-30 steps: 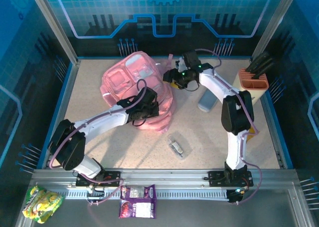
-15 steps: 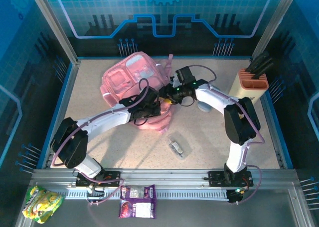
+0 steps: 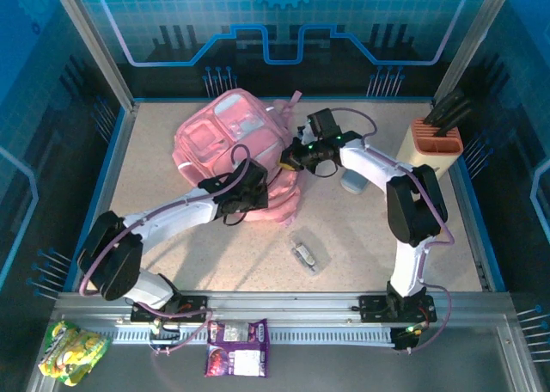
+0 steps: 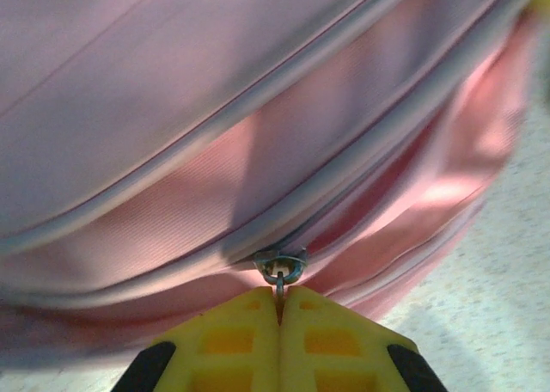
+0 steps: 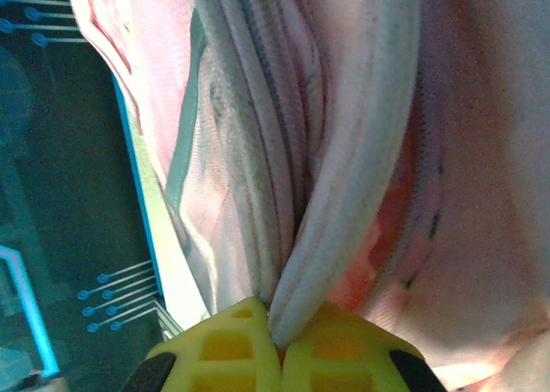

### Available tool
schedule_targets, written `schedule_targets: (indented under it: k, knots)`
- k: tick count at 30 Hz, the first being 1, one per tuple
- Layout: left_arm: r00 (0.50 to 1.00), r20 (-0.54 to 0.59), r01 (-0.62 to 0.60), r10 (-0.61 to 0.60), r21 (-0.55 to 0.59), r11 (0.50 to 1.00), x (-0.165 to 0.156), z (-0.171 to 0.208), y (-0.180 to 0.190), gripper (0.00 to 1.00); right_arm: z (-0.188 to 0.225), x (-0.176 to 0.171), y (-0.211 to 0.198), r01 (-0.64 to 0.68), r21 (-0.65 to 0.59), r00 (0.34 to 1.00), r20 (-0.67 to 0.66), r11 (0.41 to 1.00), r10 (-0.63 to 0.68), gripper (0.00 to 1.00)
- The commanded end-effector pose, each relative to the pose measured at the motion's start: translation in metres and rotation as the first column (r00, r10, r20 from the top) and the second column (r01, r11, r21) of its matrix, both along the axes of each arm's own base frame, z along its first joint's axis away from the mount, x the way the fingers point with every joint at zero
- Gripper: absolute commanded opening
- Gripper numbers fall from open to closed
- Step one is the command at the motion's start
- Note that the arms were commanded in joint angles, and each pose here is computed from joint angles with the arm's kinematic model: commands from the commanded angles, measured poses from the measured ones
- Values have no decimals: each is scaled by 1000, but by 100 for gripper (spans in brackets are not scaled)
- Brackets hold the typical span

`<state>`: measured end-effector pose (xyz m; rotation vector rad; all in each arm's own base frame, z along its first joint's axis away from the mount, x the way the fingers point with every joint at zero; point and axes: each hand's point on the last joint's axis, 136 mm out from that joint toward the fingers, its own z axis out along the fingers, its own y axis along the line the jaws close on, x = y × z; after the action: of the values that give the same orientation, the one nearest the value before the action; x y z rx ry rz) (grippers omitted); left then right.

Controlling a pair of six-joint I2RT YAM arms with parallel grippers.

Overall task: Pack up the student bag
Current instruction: Unzip the student bag at the center of the table.

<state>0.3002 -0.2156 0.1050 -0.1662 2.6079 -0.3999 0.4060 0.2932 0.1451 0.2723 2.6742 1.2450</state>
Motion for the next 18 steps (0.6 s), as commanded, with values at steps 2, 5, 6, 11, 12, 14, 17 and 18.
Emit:
schedule_targets:
  k: [2, 5, 6, 11, 12, 14, 17, 18]
  knots:
    - [993, -104, -32, 51, 172, 985, -44, -25, 50, 0, 42, 60, -32, 77, 43, 985, 153, 996, -83, 0]
    - [988, -108, -83, 111, 234, 969, -49, -27, 75, 0, 46, 72, -43, 95, 44, 981, 163, 995, -101, 0]
    - [987, -101, -99, 127, 244, 965, -49, -26, 81, 0, 45, 74, -45, 98, 37, 981, 163, 994, -103, 0]
    - [990, -11, -136, 138, 129, 982, -27, -6, 73, 0, 38, 55, -26, 22, 34, 991, 134, 999, -26, 9]
    - [993, 11, -115, 115, 82, 990, -22, 0, 63, 0, 36, 47, -22, 9, 41, 992, 124, 999, -14, 14]
    - [994, 40, -99, 98, 22, 995, -11, 10, 49, 0, 27, 28, -10, -11, 48, 994, 112, 999, 5, 36]
    - [995, 55, -87, 86, 4, 996, 0, 17, 38, 0, 14, 1, 7, -40, 63, 997, 75, 997, 35, 45]
    - [995, 55, -80, 80, 1, 997, 2, 18, 35, 0, 11, -6, 13, -50, 78, 997, 65, 996, 45, 47]
